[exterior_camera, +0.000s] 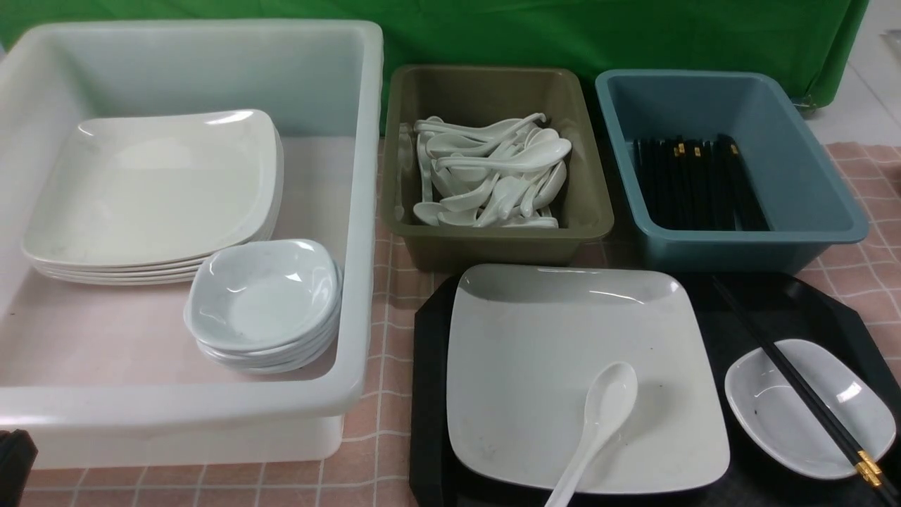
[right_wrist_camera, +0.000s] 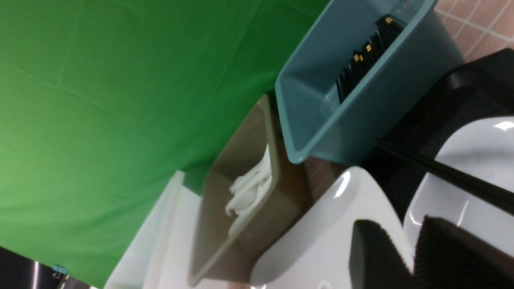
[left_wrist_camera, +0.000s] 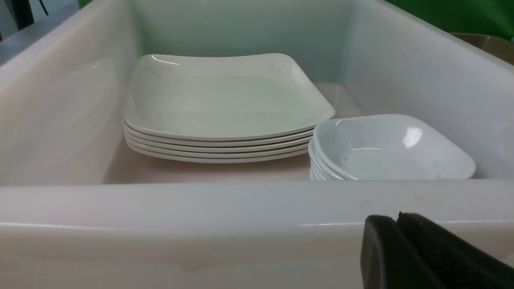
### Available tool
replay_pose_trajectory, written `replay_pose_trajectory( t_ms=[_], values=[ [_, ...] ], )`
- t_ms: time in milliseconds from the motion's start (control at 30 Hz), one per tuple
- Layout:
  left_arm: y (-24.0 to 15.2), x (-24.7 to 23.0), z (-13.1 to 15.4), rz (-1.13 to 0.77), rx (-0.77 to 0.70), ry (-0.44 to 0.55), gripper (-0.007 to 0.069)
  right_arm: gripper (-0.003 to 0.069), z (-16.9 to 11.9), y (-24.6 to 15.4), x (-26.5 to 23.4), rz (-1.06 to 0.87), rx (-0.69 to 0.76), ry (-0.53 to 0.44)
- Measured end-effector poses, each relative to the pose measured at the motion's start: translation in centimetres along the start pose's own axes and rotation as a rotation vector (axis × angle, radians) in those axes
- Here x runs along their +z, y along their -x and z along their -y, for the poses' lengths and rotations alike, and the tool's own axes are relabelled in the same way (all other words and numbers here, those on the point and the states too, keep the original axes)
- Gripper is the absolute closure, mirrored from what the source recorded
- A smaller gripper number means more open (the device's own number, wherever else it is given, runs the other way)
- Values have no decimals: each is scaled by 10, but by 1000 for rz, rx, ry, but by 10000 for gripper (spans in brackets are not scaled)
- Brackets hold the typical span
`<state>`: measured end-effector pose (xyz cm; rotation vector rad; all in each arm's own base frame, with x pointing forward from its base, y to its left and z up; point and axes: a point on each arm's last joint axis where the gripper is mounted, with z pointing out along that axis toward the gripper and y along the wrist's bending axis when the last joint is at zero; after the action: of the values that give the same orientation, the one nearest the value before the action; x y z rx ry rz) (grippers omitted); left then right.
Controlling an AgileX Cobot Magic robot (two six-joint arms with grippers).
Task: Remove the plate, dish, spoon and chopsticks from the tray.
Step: Use the right arm to grab a pair of chopsticks from the plate
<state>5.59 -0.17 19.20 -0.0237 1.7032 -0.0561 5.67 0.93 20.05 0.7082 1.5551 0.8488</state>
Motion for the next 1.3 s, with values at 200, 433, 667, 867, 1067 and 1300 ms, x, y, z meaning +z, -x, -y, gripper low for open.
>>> replay_pose_trajectory(
  t_ms=[200, 433, 667, 867, 1067, 1300],
  values=[
    [0, 0, 0, 0, 0, 0, 605, 623, -37, 16, -6, -125, -254, -13],
    [0, 0, 0, 0, 0, 0, 605, 629, -89, 54, 26, -713, -690, -408],
    [0, 0, 0, 0, 0, 0, 605, 629, -61, 54, 81, -1212, -809, -769],
    [0, 0, 0, 0, 0, 0, 605, 629, -53, 52, 140, -1325, -860, -775],
    [0, 0, 0, 0, 0, 0, 605, 567, -47, 50, 201, -1385, -950, -704],
    [0, 0, 0, 0, 0, 0, 605, 267, -22, 34, 231, -1438, -1003, -658]
  ],
)
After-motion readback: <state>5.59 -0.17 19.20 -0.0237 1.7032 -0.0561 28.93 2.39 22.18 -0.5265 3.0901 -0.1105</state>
